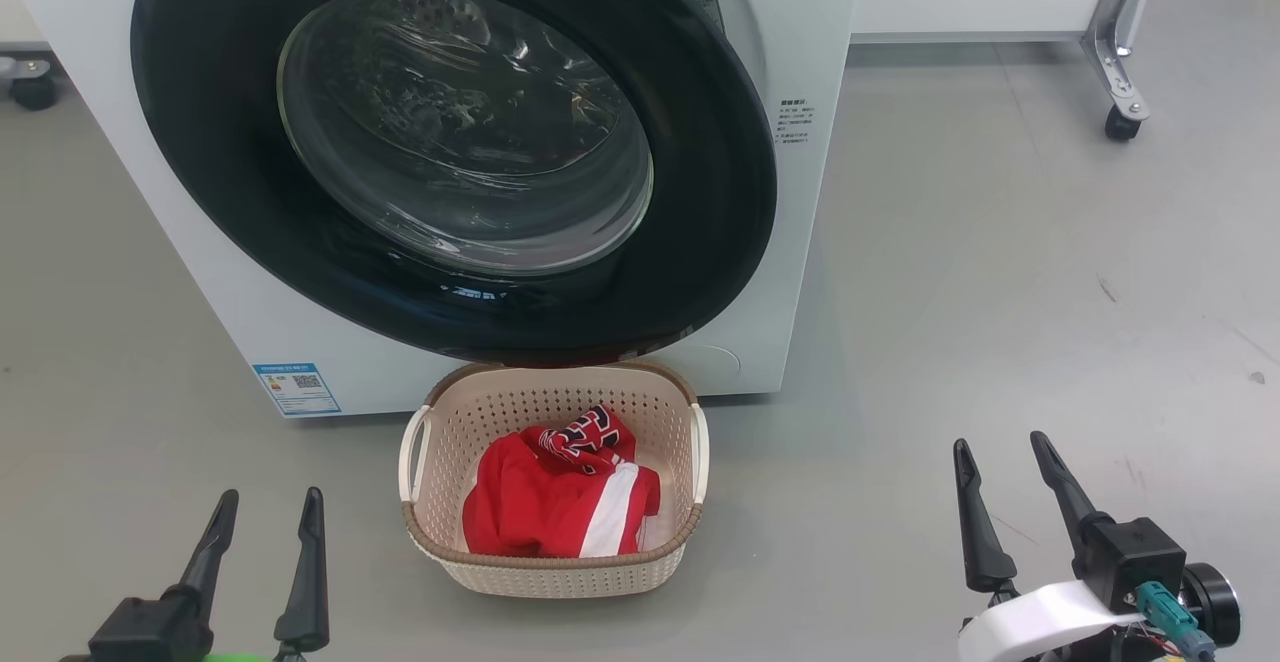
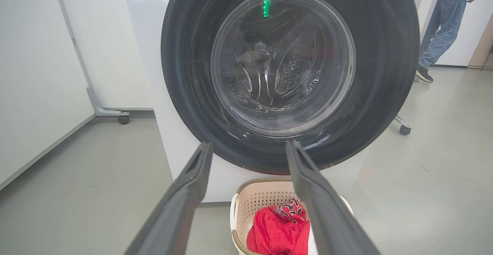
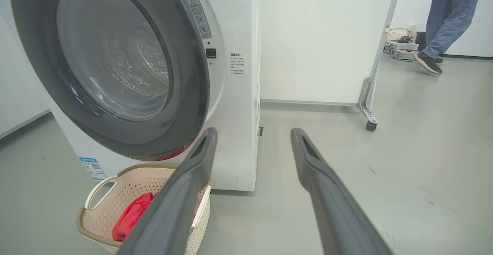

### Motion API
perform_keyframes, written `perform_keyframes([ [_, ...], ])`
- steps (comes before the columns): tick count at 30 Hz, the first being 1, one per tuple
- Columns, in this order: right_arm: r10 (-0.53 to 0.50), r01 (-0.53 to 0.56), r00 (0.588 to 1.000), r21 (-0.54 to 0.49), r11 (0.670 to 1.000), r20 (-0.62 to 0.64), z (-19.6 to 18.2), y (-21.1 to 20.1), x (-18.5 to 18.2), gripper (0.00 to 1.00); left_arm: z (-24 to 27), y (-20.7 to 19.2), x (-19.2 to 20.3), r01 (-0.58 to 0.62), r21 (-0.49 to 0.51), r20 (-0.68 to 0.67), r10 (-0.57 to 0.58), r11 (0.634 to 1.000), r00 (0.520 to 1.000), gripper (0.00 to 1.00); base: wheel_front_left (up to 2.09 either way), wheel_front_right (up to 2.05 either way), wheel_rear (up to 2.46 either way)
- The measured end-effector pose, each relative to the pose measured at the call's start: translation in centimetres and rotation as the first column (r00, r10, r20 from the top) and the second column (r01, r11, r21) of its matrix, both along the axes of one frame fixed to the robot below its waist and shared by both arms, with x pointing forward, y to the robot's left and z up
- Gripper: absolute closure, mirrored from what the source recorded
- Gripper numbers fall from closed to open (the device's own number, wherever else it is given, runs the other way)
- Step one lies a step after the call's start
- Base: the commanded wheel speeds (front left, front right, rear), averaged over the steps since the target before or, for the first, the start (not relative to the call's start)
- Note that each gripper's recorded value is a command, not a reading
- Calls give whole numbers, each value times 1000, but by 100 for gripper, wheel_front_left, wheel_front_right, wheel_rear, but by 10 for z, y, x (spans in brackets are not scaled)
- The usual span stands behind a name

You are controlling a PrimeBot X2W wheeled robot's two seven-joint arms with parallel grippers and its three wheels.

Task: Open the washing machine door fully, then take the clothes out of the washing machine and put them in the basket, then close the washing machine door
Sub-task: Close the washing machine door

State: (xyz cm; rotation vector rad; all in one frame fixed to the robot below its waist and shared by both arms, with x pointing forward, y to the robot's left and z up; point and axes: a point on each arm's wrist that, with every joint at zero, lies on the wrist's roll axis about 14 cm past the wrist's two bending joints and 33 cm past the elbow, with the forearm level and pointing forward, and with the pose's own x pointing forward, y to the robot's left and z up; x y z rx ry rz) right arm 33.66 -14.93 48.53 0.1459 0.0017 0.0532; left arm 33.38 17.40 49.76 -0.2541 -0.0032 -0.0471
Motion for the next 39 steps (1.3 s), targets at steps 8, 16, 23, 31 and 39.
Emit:
perform_keyframes([
  [8, 2, -2, 1000, -5, 1000, 3, 1, 1, 1, 0, -1, -1, 0, -8, -6, -3, 8, 1000, 1000, 0, 0, 0, 0],
  [16, 1, -1, 1000, -5, 1000, 1, 0, 0, 2, 100, -3, -1, 0, -12, 0, -9, 12, 1000, 1000, 0, 0, 0, 0],
  [23, -3, 3, 1000, -6, 1000, 3, 1, -2, 4, 100, -3, -1, 1, -16, 2, -4, 16, 1000, 1000, 0, 0, 0, 0],
  [31, 27, -26, 999, -65, 998, 20, 6, -8, 22, 100, -5, -3, 5, -20, -5, -13, 20, 1000, 1000, 0, 0, 0, 0],
  [39, 114, -109, 992, -96, 989, 54, 20, 8, 64, 100, -4, -9, 20, -22, -34, -11, 21, 999, 1000, 0, 0, 0, 0],
])
